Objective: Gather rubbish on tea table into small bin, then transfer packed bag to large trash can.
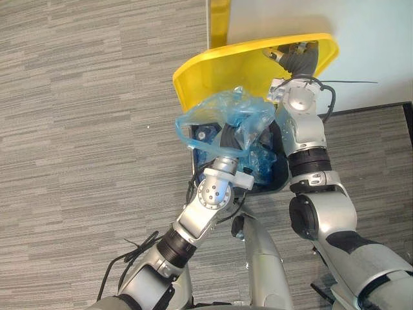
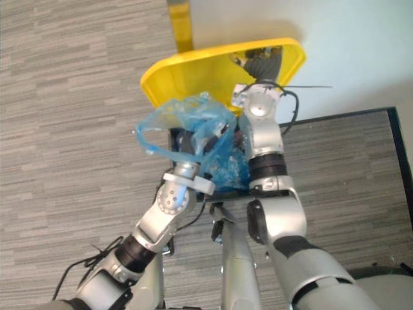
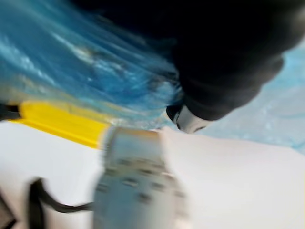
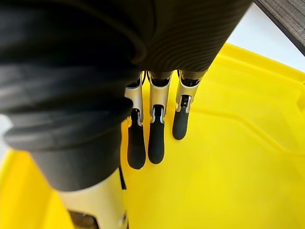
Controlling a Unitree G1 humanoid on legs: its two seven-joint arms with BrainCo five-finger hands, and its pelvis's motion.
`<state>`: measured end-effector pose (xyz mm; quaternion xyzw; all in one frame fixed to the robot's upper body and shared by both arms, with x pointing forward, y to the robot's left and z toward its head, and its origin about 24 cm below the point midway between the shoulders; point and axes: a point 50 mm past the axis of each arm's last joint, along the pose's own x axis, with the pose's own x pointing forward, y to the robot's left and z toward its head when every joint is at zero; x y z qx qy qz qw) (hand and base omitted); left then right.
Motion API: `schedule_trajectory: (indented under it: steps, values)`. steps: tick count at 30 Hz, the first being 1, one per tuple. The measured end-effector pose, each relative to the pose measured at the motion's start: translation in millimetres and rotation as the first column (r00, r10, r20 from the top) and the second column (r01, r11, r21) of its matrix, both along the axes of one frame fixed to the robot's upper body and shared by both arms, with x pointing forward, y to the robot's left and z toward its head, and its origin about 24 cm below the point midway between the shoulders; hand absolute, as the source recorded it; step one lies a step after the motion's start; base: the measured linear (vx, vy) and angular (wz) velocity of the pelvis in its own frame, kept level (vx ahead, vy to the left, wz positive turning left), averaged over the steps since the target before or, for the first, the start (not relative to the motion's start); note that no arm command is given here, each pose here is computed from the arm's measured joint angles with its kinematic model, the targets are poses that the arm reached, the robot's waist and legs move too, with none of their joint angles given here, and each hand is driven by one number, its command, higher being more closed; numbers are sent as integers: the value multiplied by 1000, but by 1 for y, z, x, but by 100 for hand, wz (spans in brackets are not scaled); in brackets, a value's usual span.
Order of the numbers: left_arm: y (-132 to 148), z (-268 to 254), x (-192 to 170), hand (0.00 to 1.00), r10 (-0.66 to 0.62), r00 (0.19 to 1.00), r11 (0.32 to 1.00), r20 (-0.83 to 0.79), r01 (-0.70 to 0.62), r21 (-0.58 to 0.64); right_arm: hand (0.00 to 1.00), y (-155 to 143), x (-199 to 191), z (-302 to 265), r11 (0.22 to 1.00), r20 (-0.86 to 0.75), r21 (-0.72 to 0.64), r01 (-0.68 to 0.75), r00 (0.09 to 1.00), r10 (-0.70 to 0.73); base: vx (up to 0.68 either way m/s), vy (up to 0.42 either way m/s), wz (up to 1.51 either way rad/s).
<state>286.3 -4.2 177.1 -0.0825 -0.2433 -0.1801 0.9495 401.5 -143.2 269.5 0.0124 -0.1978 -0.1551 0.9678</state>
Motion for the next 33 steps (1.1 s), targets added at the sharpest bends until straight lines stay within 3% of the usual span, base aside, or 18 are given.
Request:
schedule_trajectory:
  steps: [7, 16, 17, 24, 33]
  values:
    - [10, -4, 21, 100, 78, 996, 997, -46, -77, 18, 0, 9, 0, 1, 999, 4, -43, -25, 1000, 25, -22, -44, -5]
    - [38, -45, 50, 100, 234, 941, 971, -246, -214, 104, 0, 26, -6, 21, 990, 74, -129, -64, 994, 74, -55, -40, -4]
    - [40, -50, 52, 0, 246, 933, 968, -264, -223, 115, 0, 27, -7, 23, 989, 85, -135, -65, 993, 77, -92, -40, -2]
    - [56, -68, 70, 0, 343, 869, 936, -356, -285, 207, 0, 36, -18, 44, 977, 196, -198, -82, 973, 121, -80, -60, -1]
    - [56, -70, 76, 0, 387, 863, 905, -325, -286, 315, 0, 48, -22, 56, 960, 232, -255, -116, 956, 177, -61, -80, -2]
